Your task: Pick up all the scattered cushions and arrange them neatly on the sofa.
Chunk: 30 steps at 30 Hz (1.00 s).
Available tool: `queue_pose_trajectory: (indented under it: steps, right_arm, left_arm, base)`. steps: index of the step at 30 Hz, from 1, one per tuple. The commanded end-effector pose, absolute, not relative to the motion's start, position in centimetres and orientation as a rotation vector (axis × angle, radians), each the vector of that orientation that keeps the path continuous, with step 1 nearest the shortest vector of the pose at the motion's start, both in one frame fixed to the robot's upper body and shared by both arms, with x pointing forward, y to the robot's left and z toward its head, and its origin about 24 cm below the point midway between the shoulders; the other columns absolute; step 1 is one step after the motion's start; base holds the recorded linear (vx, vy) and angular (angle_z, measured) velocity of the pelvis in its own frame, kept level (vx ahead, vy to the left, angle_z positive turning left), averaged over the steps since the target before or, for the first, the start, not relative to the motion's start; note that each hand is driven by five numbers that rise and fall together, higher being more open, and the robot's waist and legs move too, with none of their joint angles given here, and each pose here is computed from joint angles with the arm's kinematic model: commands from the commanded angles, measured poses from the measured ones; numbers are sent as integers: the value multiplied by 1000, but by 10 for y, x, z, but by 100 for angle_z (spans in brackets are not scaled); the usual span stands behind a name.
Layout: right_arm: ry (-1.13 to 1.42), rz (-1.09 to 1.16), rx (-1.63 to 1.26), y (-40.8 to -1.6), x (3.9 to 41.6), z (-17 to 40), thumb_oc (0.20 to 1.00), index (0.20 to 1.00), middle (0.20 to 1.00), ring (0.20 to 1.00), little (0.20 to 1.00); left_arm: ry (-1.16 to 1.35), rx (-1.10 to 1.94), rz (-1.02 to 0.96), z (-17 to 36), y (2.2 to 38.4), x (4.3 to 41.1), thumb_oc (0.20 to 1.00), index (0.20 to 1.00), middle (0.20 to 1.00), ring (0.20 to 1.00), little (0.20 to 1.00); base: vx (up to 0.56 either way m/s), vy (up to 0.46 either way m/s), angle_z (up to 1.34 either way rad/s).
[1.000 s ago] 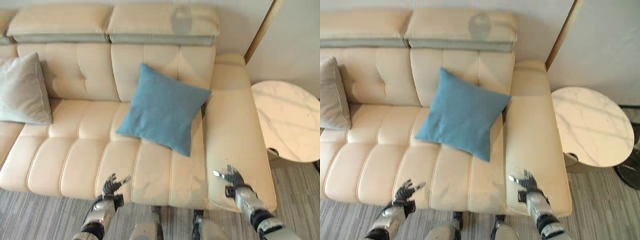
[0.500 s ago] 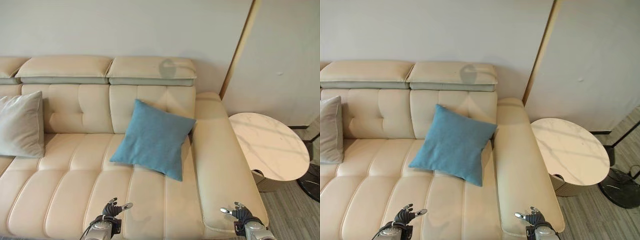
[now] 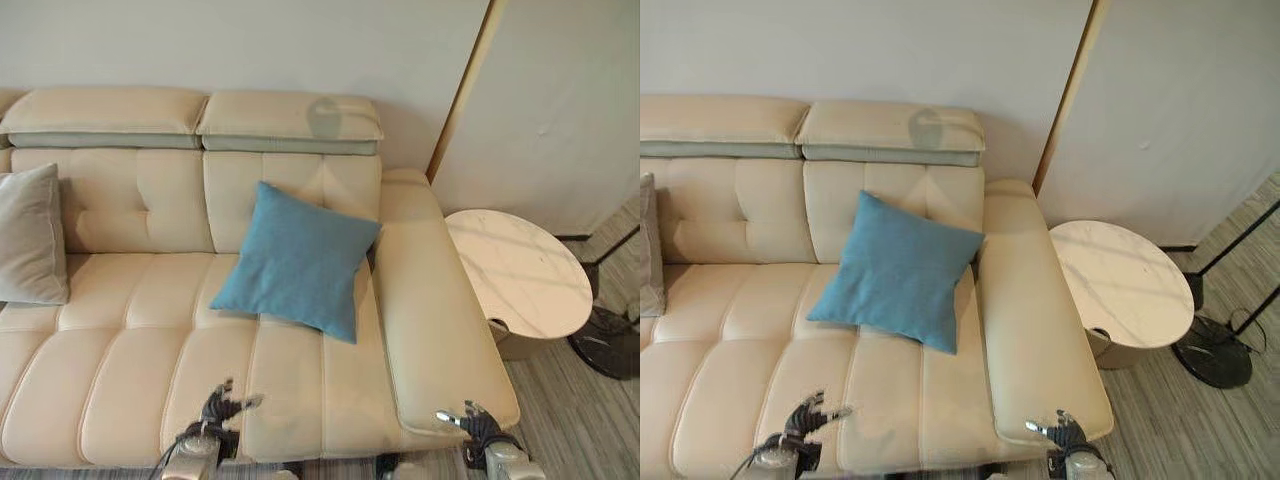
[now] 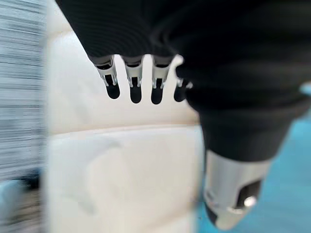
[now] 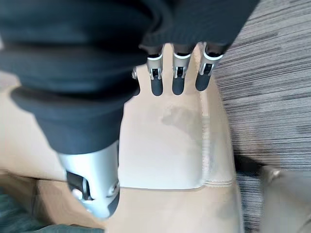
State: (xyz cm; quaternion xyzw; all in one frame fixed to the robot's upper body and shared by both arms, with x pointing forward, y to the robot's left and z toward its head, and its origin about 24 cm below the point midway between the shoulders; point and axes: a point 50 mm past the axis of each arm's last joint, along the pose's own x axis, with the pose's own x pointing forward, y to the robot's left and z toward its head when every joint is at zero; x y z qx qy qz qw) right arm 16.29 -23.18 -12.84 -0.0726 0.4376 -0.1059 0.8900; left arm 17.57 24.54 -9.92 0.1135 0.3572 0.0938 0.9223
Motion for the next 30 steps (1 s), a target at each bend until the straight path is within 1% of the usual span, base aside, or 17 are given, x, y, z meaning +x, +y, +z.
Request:
queue_pose_trajectory:
  steps: [1,2,8,11,16,17,23,26,30]
  right_arm:
    - [760,-257,-159,-244,188,-107,1000,1000,1000,1000,1000]
    - [726,-246,-150,-241,195,-102,1000,1000,1000,1000,1000]
    - [624,-220,-123,-231,208,-87,1000,1000,1000,1000,1000]
    - [612,-226,-140,-234,206,-84,1000,1000,1000,1000,1000]
    - [618,-232,-128,-235,204,-85,1000,1000,1000,1000,1000]
    - [640,-222,-126,-234,200,-89,1000,1000,1000,1000,1000]
    - [655,-209,-125,-229,196,-92,1000,1000,1000,1000,1000]
    - [659,-198,-146,-226,197,-93,1000,1000,1000,1000,1000]
    - [671,-187,-159,-224,196,-95,1000,1000,1000,1000,1000]
  left_arm:
    - [608,187,265,-80,253,197,1000,1000,1000,1000,1000]
    - [577,161,284,-75,253,199,1000,1000,1000,1000,1000]
    - [577,90,319,-77,248,197,1000,1000,1000,1000,1000]
    - [587,59,324,-80,242,194,1000,1000,1000,1000,1000]
    - [617,48,323,-86,240,186,1000,1000,1000,1000,1000]
    - [642,41,320,-91,239,180,1000,1000,1000,1000,1000]
    - [700,1,321,-101,232,172,1000,1000,1000,1000,1000]
    - [742,9,285,-109,221,167,1000,1000,1000,1000,1000]
    - [757,33,264,-111,219,165,1000,1000,1000,1000,1000]
  base:
    - [-191,-193,-23]
    - [-177,-165,-27]
    - [-235,-231,-24]
    - [-412,-242,9]
    - [-228,-98,8]
    - [-84,-28,-14]
    - [-24,23,-9]
    - [-26,179,47]
    - [-11,138,-1]
